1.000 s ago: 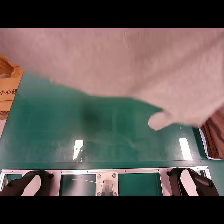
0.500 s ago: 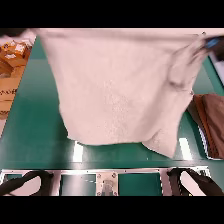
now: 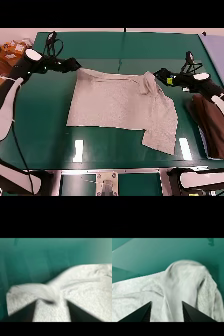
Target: Fold the shirts.
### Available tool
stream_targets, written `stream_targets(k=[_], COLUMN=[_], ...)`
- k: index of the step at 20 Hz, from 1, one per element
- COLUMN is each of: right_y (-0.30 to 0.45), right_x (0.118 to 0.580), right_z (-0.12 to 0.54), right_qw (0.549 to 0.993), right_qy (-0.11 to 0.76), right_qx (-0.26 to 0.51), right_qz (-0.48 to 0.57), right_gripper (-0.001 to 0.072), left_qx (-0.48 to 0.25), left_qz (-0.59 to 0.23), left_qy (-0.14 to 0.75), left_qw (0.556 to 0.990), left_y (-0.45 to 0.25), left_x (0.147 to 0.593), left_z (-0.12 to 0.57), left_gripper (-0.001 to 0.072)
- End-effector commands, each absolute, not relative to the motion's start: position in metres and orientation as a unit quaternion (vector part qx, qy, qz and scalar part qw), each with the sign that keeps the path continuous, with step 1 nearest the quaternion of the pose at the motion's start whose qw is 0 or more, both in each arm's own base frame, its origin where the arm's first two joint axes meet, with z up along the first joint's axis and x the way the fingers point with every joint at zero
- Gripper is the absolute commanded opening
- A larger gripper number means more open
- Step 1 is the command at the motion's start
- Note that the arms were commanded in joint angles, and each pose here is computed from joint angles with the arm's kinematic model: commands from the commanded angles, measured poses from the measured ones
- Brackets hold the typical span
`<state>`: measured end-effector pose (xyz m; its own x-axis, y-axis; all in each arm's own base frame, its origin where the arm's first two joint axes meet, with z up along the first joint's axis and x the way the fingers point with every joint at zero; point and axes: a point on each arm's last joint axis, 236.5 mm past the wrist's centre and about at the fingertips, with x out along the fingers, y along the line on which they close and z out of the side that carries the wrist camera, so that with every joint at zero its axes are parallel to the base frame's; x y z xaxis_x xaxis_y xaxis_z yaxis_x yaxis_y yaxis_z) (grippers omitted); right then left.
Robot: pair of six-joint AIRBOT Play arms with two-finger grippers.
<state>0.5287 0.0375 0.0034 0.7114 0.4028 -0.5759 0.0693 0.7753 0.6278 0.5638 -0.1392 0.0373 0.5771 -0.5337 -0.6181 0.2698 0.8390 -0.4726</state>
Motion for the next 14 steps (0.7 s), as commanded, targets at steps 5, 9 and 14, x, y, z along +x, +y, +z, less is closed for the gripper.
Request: stream_targets(k=[5,9,14], right_y=[-0.046,-0.073,-0.106], right_x=[0.48,0.42,0.319], right_z=[0.041,0.032,-0.003], right_qw=[0.815,0.786,0.781], right_qy=[0.405,0.428,0.468], right_qx=[0.386,0.43,0.414], right_qz=[0.151,0.121,0.008], right_gripper=[0.0008,0.0007,0.0007], left_qx=[-0.203,-0.225,-0.201], left_qz=[-0.271,-0.276,-0.231], left_qy=[0.506,0.552,0.64], left_qw=[0.794,0.754,0.704], left_y=[-0.089,-0.062,-0.044], left_x=[0.515,0.483,0.411], left_z=[0.048,0.052,0.014], left_gripper=[0.0335,0.0022,0.0021])
